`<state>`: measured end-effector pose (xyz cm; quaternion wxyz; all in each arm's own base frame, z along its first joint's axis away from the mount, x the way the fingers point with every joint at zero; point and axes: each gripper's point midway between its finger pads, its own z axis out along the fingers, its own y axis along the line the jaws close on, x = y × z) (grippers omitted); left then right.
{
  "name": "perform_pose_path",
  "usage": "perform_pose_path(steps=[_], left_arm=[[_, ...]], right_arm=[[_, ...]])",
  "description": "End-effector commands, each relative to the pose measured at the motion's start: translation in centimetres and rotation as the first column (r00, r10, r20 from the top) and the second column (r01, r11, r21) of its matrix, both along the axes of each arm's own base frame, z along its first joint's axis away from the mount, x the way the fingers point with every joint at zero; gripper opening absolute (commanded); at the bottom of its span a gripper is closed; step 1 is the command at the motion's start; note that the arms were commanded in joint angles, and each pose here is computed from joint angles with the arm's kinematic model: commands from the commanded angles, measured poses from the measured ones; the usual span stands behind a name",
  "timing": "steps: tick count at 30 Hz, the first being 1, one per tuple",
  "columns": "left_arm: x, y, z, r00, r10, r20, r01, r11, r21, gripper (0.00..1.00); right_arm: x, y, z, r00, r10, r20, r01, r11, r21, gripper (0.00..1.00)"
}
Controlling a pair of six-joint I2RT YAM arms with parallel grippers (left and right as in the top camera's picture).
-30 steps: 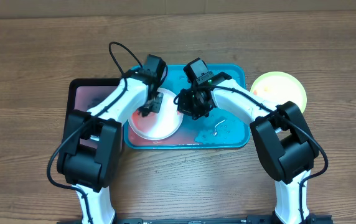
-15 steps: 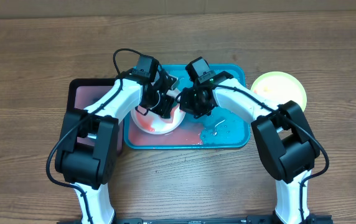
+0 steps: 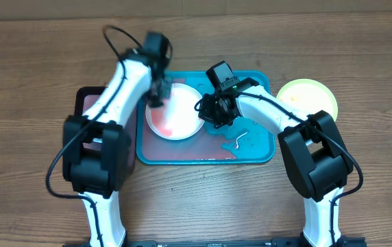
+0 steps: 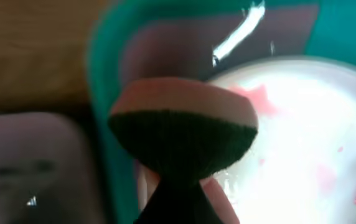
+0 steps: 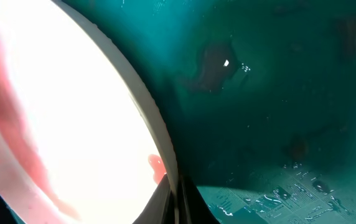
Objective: Clean dirty plates on tray and stack at the side
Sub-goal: 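Scrub the white plate with the sponge in the left gripper, then lift the white plate with right gripper, tilting it up off tray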
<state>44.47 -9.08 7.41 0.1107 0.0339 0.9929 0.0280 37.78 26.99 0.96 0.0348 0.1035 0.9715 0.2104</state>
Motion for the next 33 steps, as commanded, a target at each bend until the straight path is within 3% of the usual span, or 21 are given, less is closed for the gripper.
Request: perform_pose_path(steps=[1,9,19,27,33], left_arm=[[2.0,0.5,5.2,0.991,0.087,0.1,-0.088,0.996,0.006,0.04],[1.4,-0.4,7.6,0.993,0.093,0.068,-0.088,0.993,-0.072,0.04],[-0.2,-0.7,3.6,0.995,0.097,-0.025,-0.098,0.993,-0.063,0.04],[-1.3,-0.4,1.1,0.993,0.097,-0.069,-0.101,0.994,-0.048,0.04],[-1.2,-0.4,1.0,0.993,0.097,-0.065,-0.1,0.994,-0.05,0.04]], right_arm=[[0.0,-0.6,-0.8,1.0,0.02,0.007,-0.02,0.998,-0.053,0.04],[2.6,-5.6,4.9,0.984,0.028,0.176,0.035,0.939,-0.343,0.04],[2.5,-11.6,14.8,0.873,0.153,0.462,0.269,0.639,-0.721,0.04],[-0.2,-11.1,20.9,0.75,0.343,0.566,0.442,0.376,-0.814,0.04],[-2.0,-10.8,23.7,0.664,0.408,0.626,0.558,0.286,-0.779,0.04]])
